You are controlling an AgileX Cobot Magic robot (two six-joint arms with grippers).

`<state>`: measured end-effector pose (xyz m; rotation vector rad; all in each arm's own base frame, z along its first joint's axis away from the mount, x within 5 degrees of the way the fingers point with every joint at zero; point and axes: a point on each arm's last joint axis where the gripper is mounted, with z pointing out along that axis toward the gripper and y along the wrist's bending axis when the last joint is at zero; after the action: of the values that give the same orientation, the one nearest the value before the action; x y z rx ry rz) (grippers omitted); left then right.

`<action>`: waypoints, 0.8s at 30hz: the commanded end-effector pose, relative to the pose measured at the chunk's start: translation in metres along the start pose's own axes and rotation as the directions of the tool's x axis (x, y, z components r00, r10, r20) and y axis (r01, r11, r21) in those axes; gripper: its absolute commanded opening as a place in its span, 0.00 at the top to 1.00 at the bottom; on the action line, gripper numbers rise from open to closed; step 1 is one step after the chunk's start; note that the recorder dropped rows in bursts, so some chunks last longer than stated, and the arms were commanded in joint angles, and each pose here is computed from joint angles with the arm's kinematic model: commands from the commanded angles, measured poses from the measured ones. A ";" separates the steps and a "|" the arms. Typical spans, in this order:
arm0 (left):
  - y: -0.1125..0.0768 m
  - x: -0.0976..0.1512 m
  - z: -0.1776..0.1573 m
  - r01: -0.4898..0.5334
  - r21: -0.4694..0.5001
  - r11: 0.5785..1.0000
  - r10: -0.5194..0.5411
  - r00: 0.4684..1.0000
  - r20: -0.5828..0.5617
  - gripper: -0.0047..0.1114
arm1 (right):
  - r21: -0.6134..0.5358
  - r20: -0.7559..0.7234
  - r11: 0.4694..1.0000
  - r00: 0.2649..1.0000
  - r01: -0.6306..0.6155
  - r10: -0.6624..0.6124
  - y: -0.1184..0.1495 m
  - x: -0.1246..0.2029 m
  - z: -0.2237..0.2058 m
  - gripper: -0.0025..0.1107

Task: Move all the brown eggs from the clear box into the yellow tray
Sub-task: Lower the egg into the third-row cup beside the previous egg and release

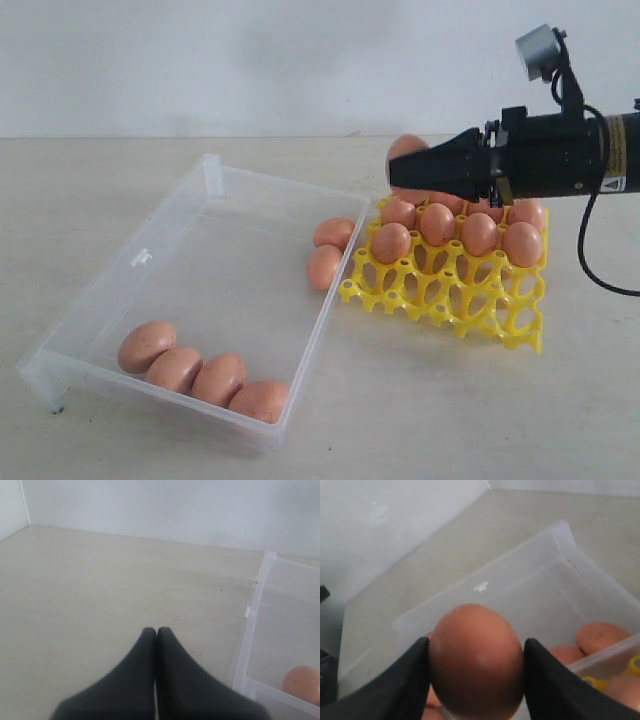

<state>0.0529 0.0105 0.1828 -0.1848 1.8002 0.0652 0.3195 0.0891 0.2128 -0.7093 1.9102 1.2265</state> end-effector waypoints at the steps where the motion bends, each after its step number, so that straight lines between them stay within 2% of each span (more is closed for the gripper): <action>1: 0.000 -0.001 0.000 0.009 0.004 1.000 -0.009 1.000 0.004 1.00 | 0.031 -0.006 0.999 1.000 -0.028 0.028 -0.015 0.009 0.003 0.98; 6: 0.000 -0.001 0.000 0.009 0.004 1.000 -0.009 1.000 0.004 1.00 | 0.047 -0.014 0.999 1.000 -0.015 0.016 -0.025 0.017 0.007 0.98; 12: 0.000 -0.001 0.000 0.009 0.004 1.000 -0.009 1.000 0.004 1.00 | 0.199 -0.086 0.980 0.996 0.010 0.007 -0.050 0.033 0.010 0.98; 15: 0.000 -0.001 0.000 0.009 0.004 1.000 -0.009 1.000 0.004 1.00 | 0.247 -0.133 0.967 0.990 0.070 -0.038 -0.060 0.042 0.012 0.98; 21: 0.000 -0.001 0.000 0.009 0.004 1.000 -0.009 1.000 0.004 1.00 | 0.249 -0.166 0.961 0.983 0.118 -0.078 -0.071 0.054 0.016 0.98; 24: 0.000 -0.001 0.000 0.009 0.004 1.000 -0.009 1.000 0.004 1.00 | 0.275 -0.130 0.957 0.990 0.088 -0.053 -0.078 0.057 0.018 0.98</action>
<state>0.0529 0.0105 0.1828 -0.1848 1.8002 0.0652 0.3465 0.0759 0.1246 -0.7567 2.0970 0.8812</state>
